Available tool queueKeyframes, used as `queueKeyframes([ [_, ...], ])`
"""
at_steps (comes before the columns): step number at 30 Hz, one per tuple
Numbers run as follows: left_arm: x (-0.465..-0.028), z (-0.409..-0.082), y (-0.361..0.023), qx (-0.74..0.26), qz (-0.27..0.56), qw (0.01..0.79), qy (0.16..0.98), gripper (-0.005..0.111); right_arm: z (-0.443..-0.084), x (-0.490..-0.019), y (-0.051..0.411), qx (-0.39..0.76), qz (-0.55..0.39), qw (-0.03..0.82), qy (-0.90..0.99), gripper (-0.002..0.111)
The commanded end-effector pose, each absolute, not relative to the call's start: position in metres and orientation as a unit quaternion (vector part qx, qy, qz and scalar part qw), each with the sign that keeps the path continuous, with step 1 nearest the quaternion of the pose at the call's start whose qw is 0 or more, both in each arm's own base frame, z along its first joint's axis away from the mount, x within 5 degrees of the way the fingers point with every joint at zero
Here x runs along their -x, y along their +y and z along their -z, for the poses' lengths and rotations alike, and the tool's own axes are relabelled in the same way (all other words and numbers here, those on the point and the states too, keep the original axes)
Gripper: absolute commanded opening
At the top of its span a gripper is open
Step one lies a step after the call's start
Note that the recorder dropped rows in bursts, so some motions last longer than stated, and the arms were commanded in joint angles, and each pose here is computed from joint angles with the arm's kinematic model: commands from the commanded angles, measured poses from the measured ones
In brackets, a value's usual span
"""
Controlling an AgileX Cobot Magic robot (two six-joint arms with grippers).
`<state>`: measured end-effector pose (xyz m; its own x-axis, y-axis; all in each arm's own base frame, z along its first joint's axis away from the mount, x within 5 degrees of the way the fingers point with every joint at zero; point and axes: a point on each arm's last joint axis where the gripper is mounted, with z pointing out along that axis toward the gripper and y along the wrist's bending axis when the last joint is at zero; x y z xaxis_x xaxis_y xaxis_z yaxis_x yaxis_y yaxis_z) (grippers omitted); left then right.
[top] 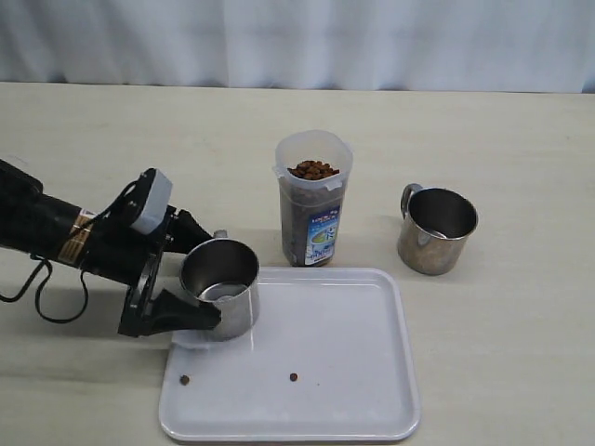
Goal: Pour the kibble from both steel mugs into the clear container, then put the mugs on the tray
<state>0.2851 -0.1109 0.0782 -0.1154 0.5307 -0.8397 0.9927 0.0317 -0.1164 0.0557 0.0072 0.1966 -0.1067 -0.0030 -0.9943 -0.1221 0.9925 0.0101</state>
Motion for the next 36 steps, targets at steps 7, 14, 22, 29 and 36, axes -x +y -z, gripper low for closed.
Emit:
queueKeyframes([
  [7, -0.291, -0.109, -0.086, -0.477, 0.45, 0.32, 0.684, 0.089, -0.196, -0.055, 0.007, 0.047, -0.042, 0.668, 0.742, 0.005],
  [14, -0.29, -0.111, -0.086, -0.473, 0.457, 0.319, 0.682, 0.089, -0.196, -0.055, 0.007, 0.047, -0.042, 0.668, 0.742, 0.005],
  [22, -0.295, -0.144, -0.068, -0.472, 0.421, 0.367, 0.682, 0.086, -0.196, -0.055, 0.007, 0.047, -0.042, 0.668, 0.742, 0.005],
  [29, -0.28, -0.229, -0.022, -0.363, 0.369, 0.459, 0.722, 0.003, -0.196, -0.055, 0.007, 0.047, -0.042, 0.668, 0.742, 0.005],
  [36, -0.215, -0.267, -0.001, -0.161, 0.19, 0.611, 0.751, 0.0, -0.196, -0.055, 0.007, 0.047, -0.042, 0.668, 0.742, 0.005],
])
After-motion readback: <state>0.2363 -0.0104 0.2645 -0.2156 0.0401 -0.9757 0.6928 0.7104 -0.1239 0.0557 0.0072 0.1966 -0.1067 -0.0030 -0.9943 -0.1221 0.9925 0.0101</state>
